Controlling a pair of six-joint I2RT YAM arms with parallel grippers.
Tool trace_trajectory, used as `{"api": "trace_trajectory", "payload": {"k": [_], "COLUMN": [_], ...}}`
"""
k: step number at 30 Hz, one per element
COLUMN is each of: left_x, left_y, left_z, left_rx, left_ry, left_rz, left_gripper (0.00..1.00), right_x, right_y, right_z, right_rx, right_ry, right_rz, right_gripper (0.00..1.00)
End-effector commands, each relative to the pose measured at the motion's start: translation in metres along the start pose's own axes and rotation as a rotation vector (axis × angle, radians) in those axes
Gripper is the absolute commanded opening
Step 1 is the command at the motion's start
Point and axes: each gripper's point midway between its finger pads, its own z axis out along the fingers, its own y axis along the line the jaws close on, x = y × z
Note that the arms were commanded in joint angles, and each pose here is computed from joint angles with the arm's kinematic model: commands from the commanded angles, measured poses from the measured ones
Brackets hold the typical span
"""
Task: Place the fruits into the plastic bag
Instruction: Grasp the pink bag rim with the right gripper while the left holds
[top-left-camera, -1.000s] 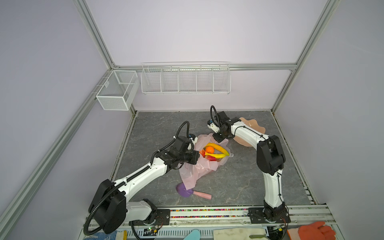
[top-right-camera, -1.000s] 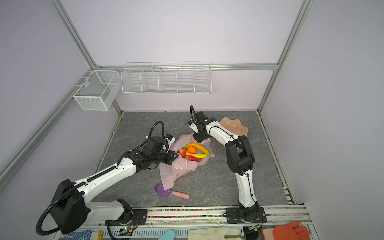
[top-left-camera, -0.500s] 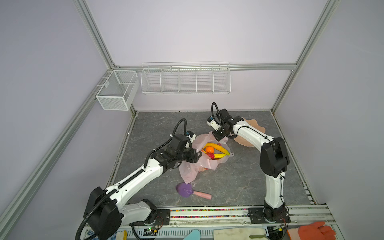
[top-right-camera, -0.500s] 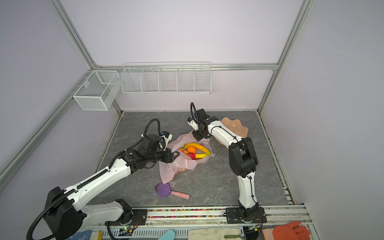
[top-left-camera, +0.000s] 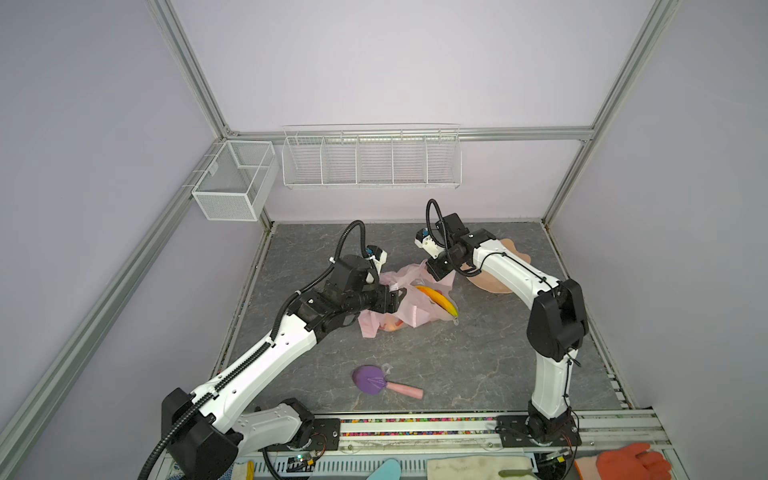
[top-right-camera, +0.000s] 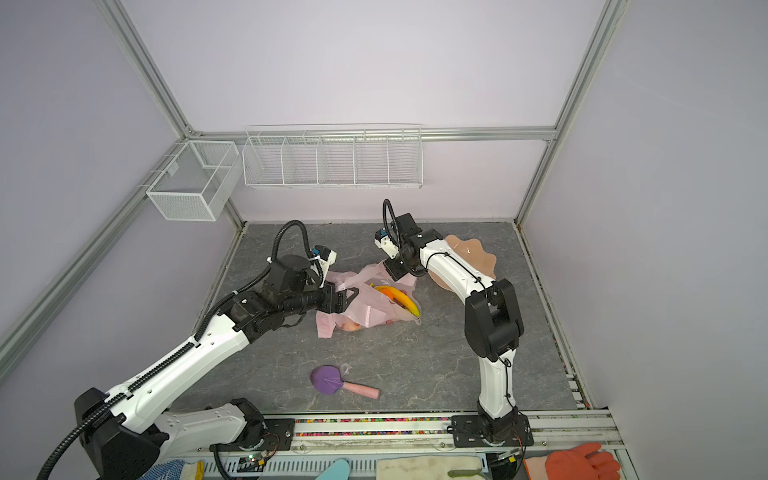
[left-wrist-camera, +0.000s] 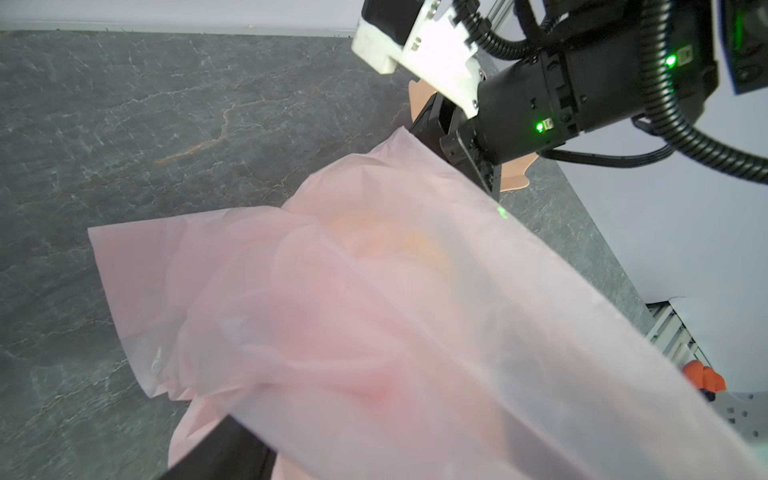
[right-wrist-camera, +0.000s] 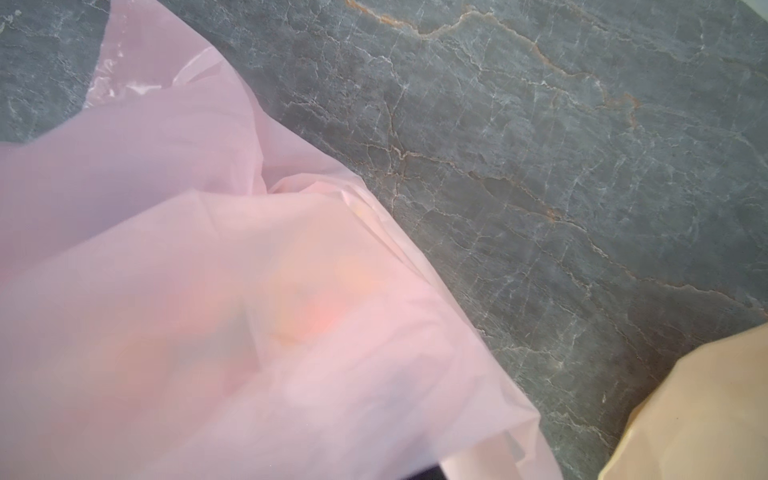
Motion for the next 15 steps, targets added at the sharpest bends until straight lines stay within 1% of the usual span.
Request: {"api": "trace_trajectory", "payload": {"k": [1, 4, 5, 8, 9, 11, 13, 14, 15], "left_x": [0.031, 0.047, 0.048, 0.04, 0.037, 0.03, 0.023, 0.02, 0.018], "left_y": [0.023, 0.054, 0.063, 0.083, 0.089, 0.1, 0.11, 0.112, 0.113], "left_z": [0.005, 0.008, 0.009, 0.01, 0.01, 0.01, 0.008, 0.008, 0.009], "left_rx": [-0.099, -0.249, -0.286, -0.354, -0.372, -0.415, -0.465, -0.48, -0.485], "left_ry": [0.083, 0.11, 0.106, 0.091, 0.086, 0.077, 0.067, 0.068, 0.073], "left_rz": [-0.039, -0.085, -0.101, -0.142, -0.147, -0.136, -0.119, -0.099, -0.084], "left_gripper": [0.71, 0.52, 0.46, 0.22, 0.17, 0.13, 0.11, 0.11, 0.11], "right_x": [0.012, 0.021, 0.025, 0.038, 0.042, 0.046, 0.048, 0.048, 0.049], "right_y": [0.011, 0.022, 0.025, 0.04, 0.045, 0.059, 0.074, 0.08, 0.084], "right_z": [-0.009, -0.015, -0.018, -0.028, -0.032, -0.041, -0.048, -0.051, -0.052], "right_rx": [-0.064, -0.115, -0.124, -0.168, -0.183, -0.232, -0.293, -0.314, -0.328], "right_ry": [0.039, 0.076, 0.085, 0.101, 0.1, 0.09, 0.079, 0.076, 0.078], "right_rz": [0.036, 0.09, 0.116, 0.195, 0.218, 0.28, 0.334, 0.362, 0.382], "right_gripper": [0.07, 0.07, 0.07, 0.07, 0.07, 0.07, 0.07, 0.1, 0.15]}}
